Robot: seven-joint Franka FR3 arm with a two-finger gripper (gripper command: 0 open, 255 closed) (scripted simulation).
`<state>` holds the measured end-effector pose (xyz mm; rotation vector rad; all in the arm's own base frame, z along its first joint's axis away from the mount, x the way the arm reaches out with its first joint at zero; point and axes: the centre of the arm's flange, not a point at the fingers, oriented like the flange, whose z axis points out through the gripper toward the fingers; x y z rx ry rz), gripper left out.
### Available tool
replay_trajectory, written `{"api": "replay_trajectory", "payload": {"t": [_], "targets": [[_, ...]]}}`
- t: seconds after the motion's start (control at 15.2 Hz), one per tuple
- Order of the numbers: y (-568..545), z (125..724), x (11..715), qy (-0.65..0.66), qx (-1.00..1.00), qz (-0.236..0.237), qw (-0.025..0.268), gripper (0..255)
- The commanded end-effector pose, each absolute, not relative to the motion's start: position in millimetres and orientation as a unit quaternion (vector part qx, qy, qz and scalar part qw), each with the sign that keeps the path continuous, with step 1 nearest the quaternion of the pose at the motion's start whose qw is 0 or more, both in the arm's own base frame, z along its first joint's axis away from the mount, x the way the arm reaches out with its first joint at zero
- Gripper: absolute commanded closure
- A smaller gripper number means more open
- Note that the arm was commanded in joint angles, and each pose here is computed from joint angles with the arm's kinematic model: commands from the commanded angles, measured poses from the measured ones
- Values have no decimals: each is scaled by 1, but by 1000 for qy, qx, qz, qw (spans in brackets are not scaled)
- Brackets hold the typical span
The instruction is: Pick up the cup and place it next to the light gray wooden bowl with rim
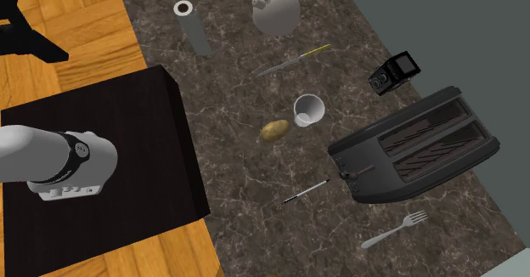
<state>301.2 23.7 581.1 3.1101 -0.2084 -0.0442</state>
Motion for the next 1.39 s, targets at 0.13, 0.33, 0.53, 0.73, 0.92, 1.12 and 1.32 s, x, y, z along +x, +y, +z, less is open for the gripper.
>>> {"api": "replay_trajectory", "payload": {"t": [0.13, 0.33, 0.53, 0.73, 0.92, 1.12, 1.32], "targets": [[24, 561, 319, -66, 998, -14, 15, 0], [25, 531, 345, -65, 998, -14, 19, 0], [25, 501, 371, -63, 998, -14, 22, 0], [26, 472, 397, -62, 998, -14, 26, 0], [26, 442, 423, -61, 998, -14, 30, 0], [26, 412, 449, -59, 998, -13, 34, 0], [26, 382, 475, -58, 998, -13, 38, 0]]}}
